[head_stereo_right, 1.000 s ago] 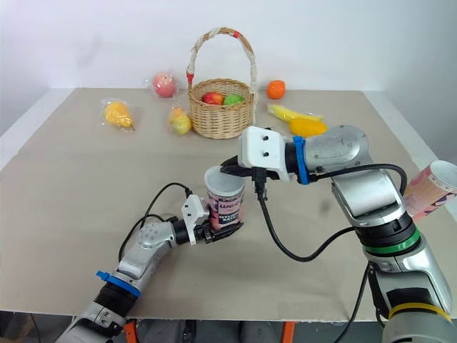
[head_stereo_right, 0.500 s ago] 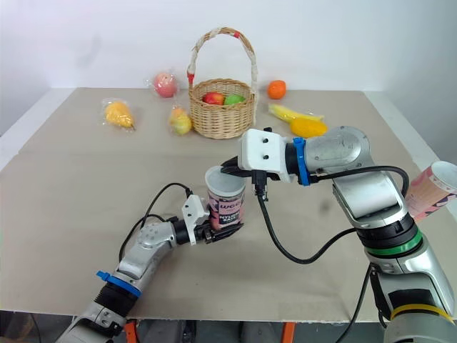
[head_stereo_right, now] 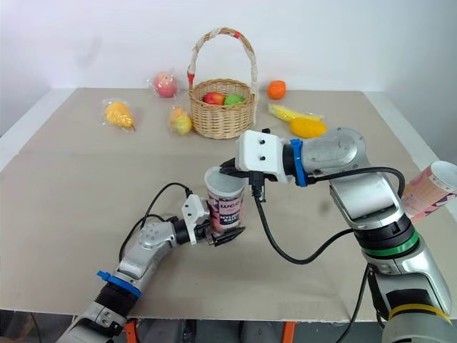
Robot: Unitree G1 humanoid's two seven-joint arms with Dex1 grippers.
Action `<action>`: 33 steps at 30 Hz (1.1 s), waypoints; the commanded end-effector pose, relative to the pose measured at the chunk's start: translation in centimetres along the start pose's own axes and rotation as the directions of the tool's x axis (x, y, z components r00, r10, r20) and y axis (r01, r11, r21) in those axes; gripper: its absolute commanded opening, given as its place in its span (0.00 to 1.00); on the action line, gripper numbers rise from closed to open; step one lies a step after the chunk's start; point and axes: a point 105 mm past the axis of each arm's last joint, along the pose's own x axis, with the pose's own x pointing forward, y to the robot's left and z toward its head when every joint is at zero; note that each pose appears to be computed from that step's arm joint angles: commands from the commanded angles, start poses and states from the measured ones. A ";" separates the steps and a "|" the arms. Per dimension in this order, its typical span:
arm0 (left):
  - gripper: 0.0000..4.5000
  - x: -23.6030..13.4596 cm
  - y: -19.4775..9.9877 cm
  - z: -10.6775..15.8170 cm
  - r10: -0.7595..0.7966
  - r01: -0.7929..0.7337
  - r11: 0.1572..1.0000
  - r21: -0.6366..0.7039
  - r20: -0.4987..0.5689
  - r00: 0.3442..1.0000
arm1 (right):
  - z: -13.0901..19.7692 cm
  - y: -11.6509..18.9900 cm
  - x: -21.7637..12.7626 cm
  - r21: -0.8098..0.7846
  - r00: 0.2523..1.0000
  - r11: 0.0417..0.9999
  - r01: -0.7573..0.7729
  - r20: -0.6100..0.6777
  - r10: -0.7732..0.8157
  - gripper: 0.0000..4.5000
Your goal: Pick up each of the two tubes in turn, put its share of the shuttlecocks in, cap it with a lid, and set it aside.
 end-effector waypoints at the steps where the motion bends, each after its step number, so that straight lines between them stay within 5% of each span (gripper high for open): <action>1: 0.99 -0.9 0.2 -3.1 0.034 -0.040 0.997 -0.061 -0.104 0.994 | 0.5 0.1 0.2 -0.030 1.000 0.999 -0.012 -0.007 0.012 0.00; 14: 0.99 -0.8 0.0 -3.0 0.027 -0.033 0.997 -0.066 -0.093 0.995 | 1.0 -0.3 0.0 -0.094 1.000 0.996 -0.004 -0.028 0.001 0.00; 17: 0.76 -0.8 0.0 -3.1 0.028 -0.035 0.997 -0.070 -0.097 0.995 | 1.2 -0.4 0.0 -0.107 1.000 0.994 0.003 -0.028 -0.006 0.00; 33: 0.76 -0.7 0.1 -3.1 0.025 -0.031 0.998 -0.060 -0.099 0.995 | 2.4 -1.2 -0.7 -0.143 1.000 0.990 0.014 -0.024 -0.018 0.00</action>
